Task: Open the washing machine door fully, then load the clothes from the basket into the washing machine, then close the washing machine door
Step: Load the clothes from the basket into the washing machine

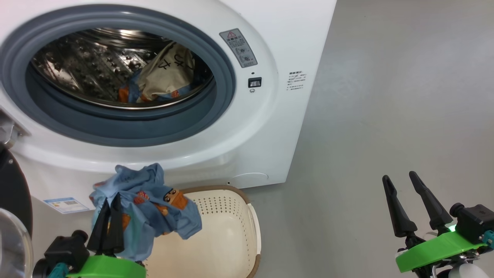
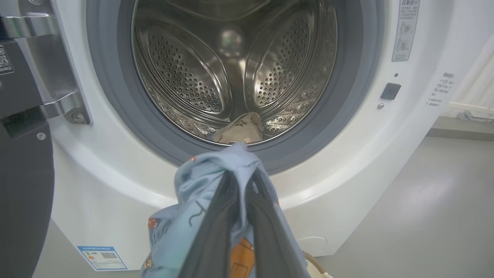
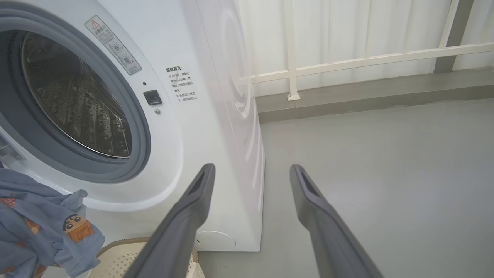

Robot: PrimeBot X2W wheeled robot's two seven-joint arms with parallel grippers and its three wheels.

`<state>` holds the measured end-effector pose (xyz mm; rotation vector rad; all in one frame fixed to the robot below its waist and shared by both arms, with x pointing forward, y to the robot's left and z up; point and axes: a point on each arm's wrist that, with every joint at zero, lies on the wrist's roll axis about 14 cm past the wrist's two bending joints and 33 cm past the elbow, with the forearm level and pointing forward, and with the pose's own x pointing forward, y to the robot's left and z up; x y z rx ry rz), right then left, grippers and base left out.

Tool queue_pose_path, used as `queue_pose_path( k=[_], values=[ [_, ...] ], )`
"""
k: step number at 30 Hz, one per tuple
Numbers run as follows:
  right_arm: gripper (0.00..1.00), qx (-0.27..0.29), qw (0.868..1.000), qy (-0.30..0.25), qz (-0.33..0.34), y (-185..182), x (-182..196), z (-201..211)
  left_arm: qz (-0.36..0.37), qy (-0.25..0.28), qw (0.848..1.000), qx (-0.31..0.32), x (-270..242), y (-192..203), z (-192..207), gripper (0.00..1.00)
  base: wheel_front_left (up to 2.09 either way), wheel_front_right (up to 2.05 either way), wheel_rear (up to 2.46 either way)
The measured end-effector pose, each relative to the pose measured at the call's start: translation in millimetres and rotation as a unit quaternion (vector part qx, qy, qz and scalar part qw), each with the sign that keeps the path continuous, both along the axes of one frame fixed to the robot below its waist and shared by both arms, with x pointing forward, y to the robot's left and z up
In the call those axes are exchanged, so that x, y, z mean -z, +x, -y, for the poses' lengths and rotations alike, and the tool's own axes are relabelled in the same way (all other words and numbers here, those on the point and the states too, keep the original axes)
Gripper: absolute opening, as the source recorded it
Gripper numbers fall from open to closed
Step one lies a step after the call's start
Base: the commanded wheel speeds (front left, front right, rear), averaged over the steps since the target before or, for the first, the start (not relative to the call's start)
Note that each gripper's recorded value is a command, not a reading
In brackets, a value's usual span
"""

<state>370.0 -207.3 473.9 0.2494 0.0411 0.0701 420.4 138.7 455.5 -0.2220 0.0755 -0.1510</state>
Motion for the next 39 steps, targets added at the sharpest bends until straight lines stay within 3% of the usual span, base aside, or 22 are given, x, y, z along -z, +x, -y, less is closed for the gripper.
queue_pose_path(
  k=[20, 39],
  values=[
    [1.00, 0.004, 1.000, 0.000, -0.013, 1, 8, 2, 0.027, -0.009, 1.000, -0.003, -15, 20, 5, 0.00, 0.00, 0.00, 0.00],
    [1.00, 0.019, 0.999, 0.007, -0.029, 14, 22, 6, 0.064, 0.008, 0.998, 0.008, -45, 126, 20, 0.00, 0.00, 0.00, 0.00]
  ],
)
